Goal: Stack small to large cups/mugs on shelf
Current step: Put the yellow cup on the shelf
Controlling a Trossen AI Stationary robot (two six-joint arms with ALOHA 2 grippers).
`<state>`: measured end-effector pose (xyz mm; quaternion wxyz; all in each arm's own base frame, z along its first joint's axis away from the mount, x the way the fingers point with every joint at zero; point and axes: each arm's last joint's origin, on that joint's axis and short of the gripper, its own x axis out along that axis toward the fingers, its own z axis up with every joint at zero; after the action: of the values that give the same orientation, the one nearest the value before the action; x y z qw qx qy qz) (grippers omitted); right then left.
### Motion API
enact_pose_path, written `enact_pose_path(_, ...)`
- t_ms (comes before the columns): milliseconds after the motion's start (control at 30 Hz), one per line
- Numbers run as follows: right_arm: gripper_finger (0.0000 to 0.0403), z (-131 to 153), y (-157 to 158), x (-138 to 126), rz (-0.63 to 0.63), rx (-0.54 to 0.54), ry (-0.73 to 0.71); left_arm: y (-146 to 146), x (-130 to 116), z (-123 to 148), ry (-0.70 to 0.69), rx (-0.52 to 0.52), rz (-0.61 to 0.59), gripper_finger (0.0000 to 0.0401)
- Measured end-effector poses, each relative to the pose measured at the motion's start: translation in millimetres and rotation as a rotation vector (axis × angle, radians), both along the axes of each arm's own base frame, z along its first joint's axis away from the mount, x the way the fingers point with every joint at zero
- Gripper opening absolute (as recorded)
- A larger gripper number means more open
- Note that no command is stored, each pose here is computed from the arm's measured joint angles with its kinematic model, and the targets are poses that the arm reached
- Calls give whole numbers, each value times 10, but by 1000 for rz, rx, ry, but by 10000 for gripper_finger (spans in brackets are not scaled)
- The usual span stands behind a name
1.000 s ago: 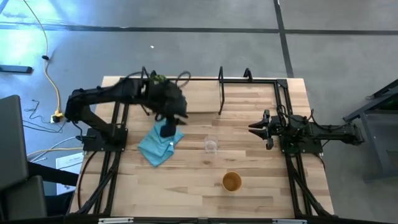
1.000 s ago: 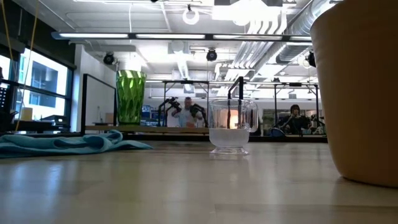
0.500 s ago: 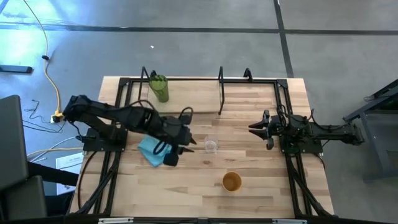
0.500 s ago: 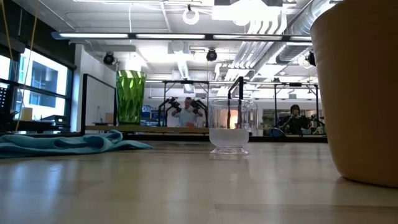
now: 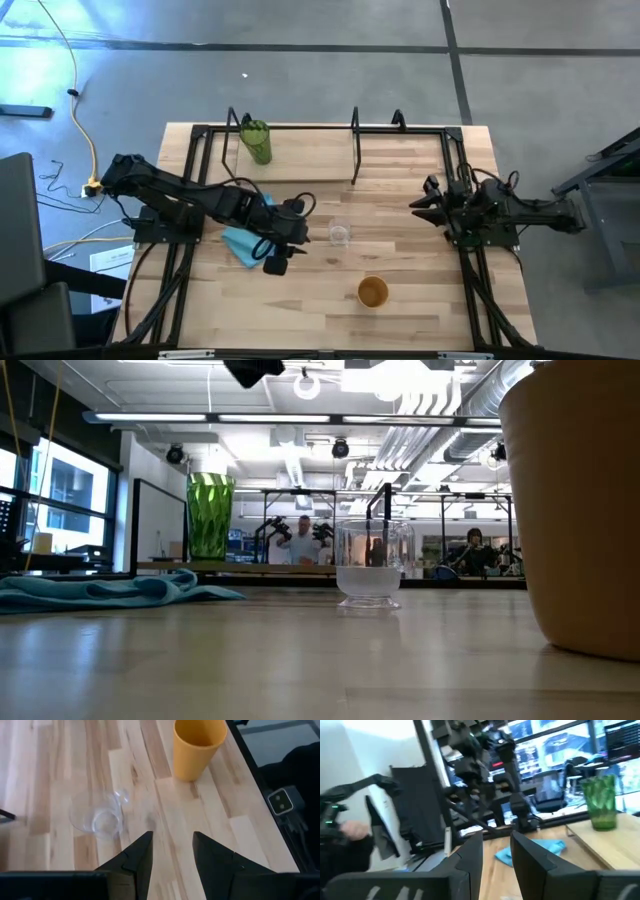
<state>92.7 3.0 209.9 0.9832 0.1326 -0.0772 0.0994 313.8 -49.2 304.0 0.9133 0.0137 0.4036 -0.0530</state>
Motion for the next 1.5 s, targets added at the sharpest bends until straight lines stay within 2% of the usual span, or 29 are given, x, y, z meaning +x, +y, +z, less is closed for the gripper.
enact_pose_path(167, 92, 244, 17, 26, 48, 17, 71, -1, -9, -33, 14, -7, 9, 129)
enact_pose_path(333, 92, 402, 58, 204, 80, 18, 304, -37, -15, -32, 15, -12, 2, 129)
enact_pose_path(467, 92, 524, 130, 417, 129, -43, 461, -124, -32, -33, 16, -6, -31, 129)
enact_pose_path(567, 92, 618, 216, 590, 180, -106, 514, -184, -64, -36, 29, 3, -47, 129)
enact_pose_path(667, 92, 699, 307, 763, 199, -163, 568, -236, -149, -3, 38, 50, -12, 129)
enact_pose_path(733, 92, 753, 368, 871, 194, -194, 622, -272, -225, 38, 33, 100, 24, 129)
enact_pose_path(933, 92, 944, 566, 1142, 175, -247, 744, -389, -502, 299, -93, 221, 119, 129)
enact_pose_path(1100, 92, 1037, 745, 1293, 187, -214, 844, -433, -785, 460, -163, 312, 227, 129)
enact_pose_path(1267, 92, 964, 886, 1386, 175, -184, 975, -414, -1056, 346, -248, 346, 285, 129)
enact_pose_path(1500, 92, 790, 990, 1500, 153, -107, 1083, -258, -1358, 60, -387, 264, 330, 129)
